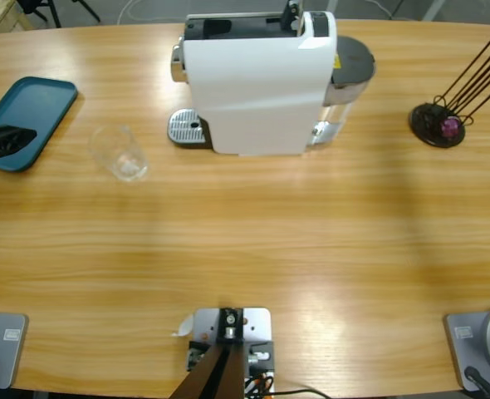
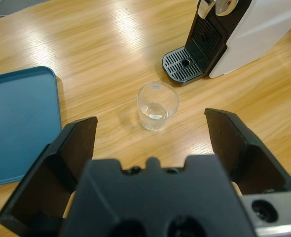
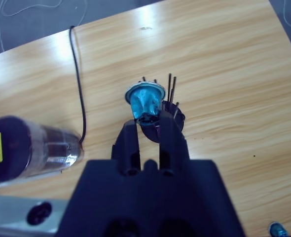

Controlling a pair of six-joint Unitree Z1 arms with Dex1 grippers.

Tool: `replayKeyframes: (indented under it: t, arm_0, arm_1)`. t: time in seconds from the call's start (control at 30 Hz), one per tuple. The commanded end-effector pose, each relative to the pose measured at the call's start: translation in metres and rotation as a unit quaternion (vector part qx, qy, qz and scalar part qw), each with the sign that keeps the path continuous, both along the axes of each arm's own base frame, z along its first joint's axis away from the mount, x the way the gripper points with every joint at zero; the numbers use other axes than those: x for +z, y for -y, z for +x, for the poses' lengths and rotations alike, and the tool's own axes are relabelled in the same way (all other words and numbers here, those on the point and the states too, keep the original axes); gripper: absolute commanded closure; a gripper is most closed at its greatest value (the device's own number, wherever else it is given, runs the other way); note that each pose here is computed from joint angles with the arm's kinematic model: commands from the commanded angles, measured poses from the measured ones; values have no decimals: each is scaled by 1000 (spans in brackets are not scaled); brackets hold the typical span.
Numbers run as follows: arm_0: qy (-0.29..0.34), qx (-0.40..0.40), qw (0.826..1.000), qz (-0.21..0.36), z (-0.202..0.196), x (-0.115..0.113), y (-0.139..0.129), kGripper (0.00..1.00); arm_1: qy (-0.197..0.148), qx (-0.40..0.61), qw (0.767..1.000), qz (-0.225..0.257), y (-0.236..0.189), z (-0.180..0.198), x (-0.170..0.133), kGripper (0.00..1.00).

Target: Pour coffee

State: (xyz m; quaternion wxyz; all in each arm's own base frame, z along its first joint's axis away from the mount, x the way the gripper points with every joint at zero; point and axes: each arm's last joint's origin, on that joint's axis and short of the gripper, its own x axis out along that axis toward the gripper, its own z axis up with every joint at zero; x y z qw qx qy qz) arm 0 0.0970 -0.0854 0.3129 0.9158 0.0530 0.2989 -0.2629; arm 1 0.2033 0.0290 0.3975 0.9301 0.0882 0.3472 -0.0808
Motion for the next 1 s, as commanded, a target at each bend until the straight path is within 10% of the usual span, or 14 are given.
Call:
replayKeyframes:
  t: [0.03, 0.2, 0.37, 0.63, 1.0]
  arm_0:
    - [-19, 2, 1000, 11, 2, -12, 1, 59]
    - [-18, 1, 1000, 11, 2, -12, 2, 59]
    - [-19, -2, 1000, 8, 2, -13, 2, 59]
    - [-20, -4, 1000, 7, 2, -13, 2, 59]
    - [-18, -3, 1000, 6, 1, -13, 1, 59]
  arm_1:
    - [-25, 212, 973, -90, -50, -38, -1, 986]
    - [-3, 486, 858, -169, -92, -81, 0, 1000]
    - [64, 635, 756, -146, -120, -94, 22, 1000]
    - [87, 674, 717, -155, -210, -33, 52, 1000]
    - [65, 706, 685, -167, -298, 33, 15, 1000]
